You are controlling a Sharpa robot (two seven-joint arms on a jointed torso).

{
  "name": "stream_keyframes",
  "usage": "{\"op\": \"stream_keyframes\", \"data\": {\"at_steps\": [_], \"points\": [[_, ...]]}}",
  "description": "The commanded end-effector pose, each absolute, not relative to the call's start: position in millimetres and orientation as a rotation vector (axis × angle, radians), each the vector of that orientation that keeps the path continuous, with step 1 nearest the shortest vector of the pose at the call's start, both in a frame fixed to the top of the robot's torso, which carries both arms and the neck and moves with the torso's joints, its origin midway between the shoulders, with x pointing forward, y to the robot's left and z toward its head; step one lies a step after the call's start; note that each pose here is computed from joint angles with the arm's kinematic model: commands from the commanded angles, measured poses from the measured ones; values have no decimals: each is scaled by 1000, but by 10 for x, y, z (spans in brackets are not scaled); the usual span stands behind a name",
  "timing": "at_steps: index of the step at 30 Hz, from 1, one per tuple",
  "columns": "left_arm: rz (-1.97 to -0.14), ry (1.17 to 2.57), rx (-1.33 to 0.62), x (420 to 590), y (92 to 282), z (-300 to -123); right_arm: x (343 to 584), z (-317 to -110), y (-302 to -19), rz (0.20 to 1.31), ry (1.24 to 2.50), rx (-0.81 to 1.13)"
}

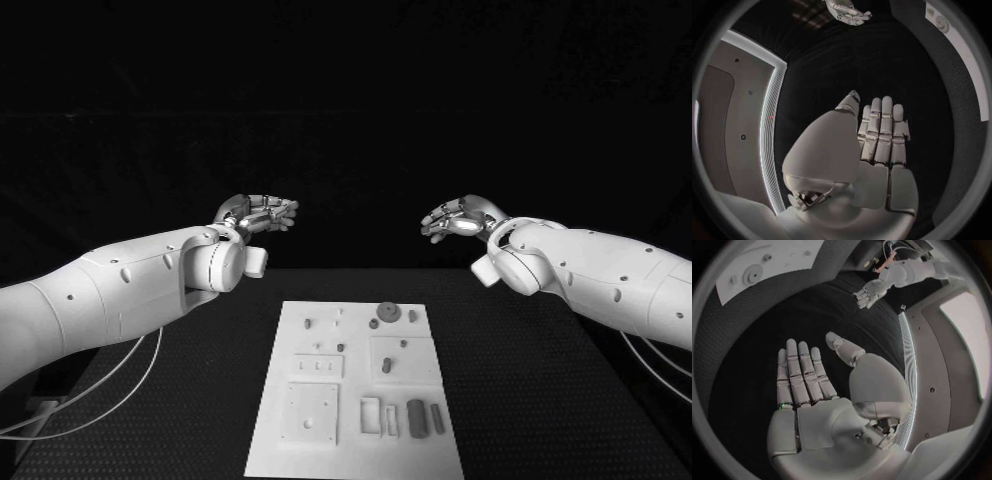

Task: Assemble the parts on the task board

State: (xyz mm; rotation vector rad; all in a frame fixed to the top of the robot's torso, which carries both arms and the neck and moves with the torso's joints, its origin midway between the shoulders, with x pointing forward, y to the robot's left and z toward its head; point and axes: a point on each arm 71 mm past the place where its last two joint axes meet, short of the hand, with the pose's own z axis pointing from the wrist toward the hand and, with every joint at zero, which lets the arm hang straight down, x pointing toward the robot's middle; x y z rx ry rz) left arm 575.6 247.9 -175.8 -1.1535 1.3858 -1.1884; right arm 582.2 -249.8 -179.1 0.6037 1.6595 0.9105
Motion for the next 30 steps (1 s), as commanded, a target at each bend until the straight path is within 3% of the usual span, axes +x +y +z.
{"op": "stream_keyframes", "data": {"at_steps": [1,18,30], "points": [[-1236,1433,-1071,5692,2415,-1733,5798,-1828,-2411,788,1695,305],[-1335,1478,-1024,5261,2415,-1639,5659,-2005,-2088,568,1712,-227],[-1353,1489,-1020,5252,2356,-1641,5575,-2126,-1838,477,1684,-443]]}}
